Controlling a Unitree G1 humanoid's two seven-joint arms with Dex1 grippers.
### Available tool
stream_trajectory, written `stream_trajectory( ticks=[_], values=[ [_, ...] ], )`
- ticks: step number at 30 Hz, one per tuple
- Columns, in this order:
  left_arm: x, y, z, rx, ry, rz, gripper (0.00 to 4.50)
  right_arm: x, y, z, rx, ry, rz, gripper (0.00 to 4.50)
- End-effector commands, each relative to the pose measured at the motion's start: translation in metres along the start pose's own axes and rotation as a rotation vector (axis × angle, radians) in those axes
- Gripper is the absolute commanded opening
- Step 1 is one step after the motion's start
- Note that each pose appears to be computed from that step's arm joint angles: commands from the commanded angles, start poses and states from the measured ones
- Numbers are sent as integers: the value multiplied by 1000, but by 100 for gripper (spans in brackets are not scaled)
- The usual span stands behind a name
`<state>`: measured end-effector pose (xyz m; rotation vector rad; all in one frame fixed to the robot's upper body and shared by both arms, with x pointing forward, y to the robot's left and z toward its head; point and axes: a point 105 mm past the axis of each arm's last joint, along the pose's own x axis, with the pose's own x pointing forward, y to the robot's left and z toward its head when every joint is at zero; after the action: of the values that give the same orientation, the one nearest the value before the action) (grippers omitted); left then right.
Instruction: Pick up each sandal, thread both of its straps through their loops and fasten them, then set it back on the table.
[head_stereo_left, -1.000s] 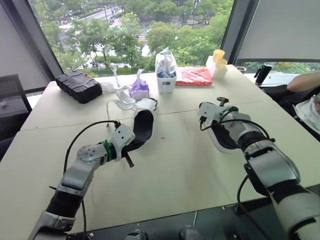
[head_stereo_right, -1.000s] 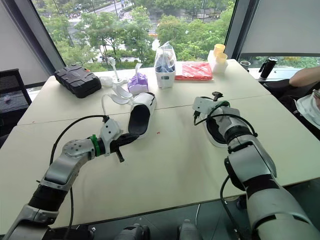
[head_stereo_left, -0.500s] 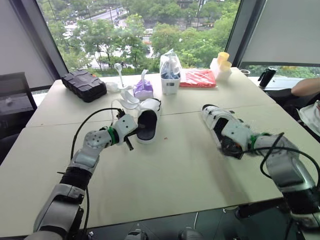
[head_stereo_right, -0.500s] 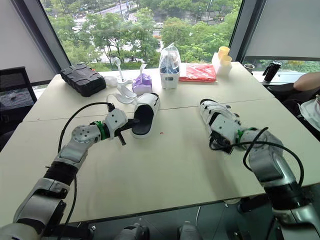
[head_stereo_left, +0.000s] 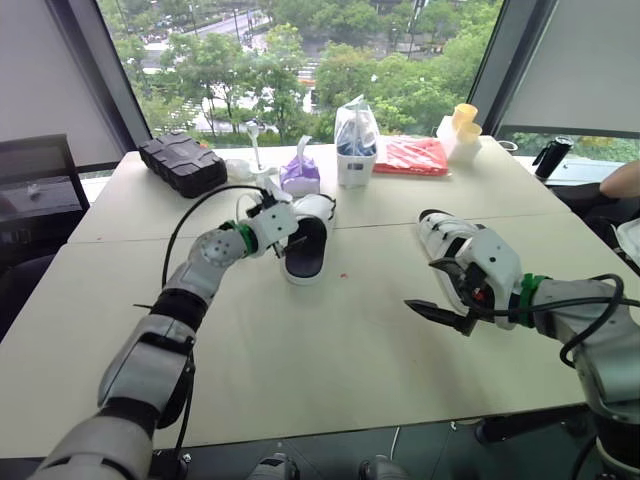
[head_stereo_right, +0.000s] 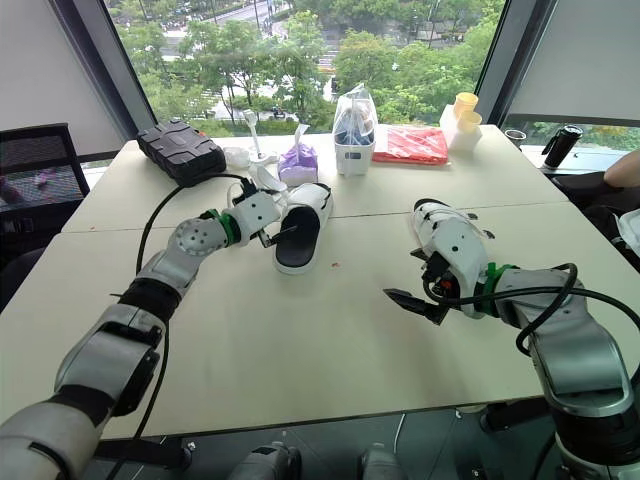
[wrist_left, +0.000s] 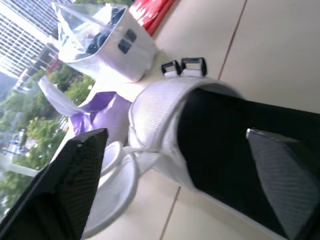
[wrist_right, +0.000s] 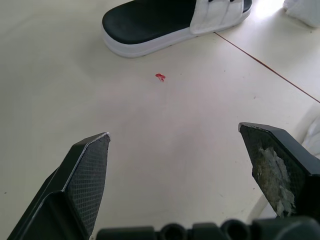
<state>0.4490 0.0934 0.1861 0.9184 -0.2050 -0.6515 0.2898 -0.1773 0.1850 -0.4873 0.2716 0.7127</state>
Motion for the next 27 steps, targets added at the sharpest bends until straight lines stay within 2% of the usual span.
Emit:
stream_trajectory(
  ticks=[1, 7, 11, 20, 23, 27],
  values=[
    [16, 5, 8, 135, 40, 59, 445, -4, 2, 11, -41, -36, -42, 450],
    [33, -4, 7, 273, 135, 81, 445, -5, -3, 13, -54, -37, -92, 450],
    [37, -10, 0, 396, 211, 73, 445, -2, 7, 25, -33, -93, -44, 450],
    [38, -14, -10, 450, 293, 95, 445, 6, 24, 48, 59, -211, 20, 450],
    [39, -17, -12, 450, 310, 95, 367, 3, 24, 64, 112, -298, 32, 450],
    [39, -18, -13, 446, 322, 96, 176, 1, 21, 65, 120, -292, 13, 450]
  ],
)
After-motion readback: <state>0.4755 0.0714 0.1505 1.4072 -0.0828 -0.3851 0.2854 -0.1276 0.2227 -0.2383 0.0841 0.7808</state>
